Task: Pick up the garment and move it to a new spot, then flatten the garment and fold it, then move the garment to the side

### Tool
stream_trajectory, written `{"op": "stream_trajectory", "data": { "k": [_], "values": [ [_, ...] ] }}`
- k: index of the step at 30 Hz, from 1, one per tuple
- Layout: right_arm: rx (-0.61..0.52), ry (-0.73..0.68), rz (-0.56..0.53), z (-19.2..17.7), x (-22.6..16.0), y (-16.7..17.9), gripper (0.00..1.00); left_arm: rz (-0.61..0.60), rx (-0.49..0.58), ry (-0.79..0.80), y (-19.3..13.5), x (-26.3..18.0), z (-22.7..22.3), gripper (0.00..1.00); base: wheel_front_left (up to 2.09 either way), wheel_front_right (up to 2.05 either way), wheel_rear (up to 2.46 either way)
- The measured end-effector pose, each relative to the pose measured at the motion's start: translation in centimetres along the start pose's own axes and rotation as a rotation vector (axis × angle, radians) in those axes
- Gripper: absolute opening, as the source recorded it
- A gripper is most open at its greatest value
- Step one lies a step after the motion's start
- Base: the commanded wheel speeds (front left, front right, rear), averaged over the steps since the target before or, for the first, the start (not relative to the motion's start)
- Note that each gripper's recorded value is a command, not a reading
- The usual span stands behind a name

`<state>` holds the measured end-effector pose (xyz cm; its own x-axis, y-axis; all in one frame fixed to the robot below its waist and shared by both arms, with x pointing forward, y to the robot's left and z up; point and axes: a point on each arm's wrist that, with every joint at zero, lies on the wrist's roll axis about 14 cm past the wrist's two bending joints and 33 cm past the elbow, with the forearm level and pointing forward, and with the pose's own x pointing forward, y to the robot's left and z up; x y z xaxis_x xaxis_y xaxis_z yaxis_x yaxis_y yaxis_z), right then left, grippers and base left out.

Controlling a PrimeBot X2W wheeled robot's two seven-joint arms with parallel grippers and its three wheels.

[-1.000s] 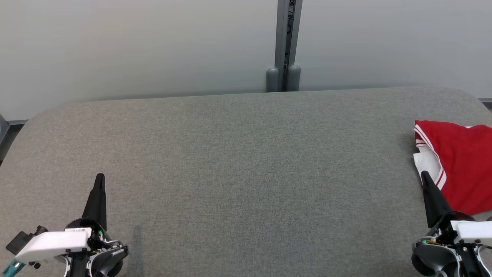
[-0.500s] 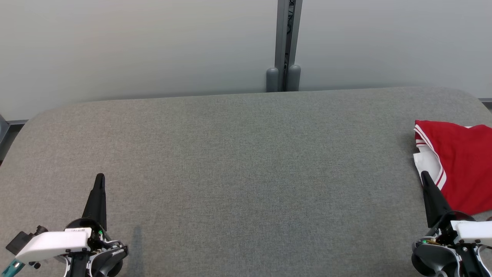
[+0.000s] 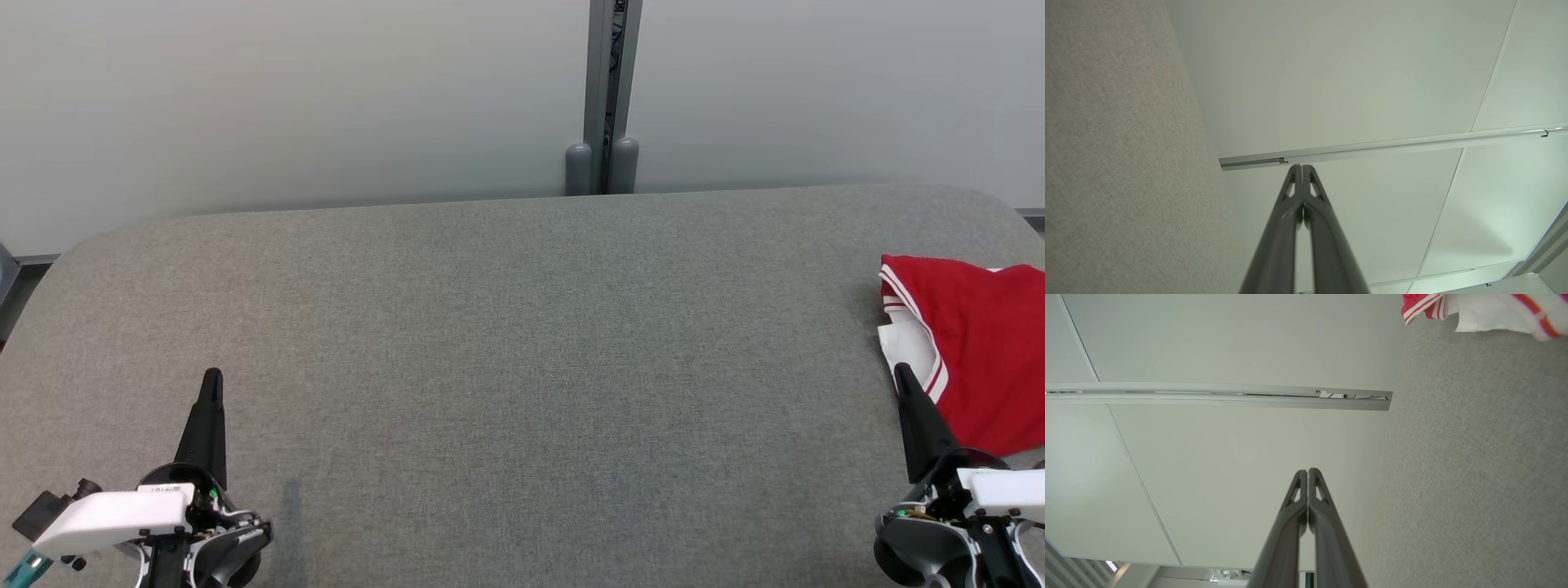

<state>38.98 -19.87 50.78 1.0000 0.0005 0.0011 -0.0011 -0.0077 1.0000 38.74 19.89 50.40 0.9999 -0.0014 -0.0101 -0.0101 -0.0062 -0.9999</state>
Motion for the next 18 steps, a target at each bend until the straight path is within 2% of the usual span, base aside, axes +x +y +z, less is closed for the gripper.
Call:
{"op": "stream_trajectory", "data": {
  "k": [18],
  "values": [
    [0.0, 0.0, 0.0, 0.0, 0.0, 0.0, 0.0, 0.0, 0.0, 0.0, 0.0, 0.0, 0.0, 0.0, 0.0, 0.0, 0.0]
  ]
}}
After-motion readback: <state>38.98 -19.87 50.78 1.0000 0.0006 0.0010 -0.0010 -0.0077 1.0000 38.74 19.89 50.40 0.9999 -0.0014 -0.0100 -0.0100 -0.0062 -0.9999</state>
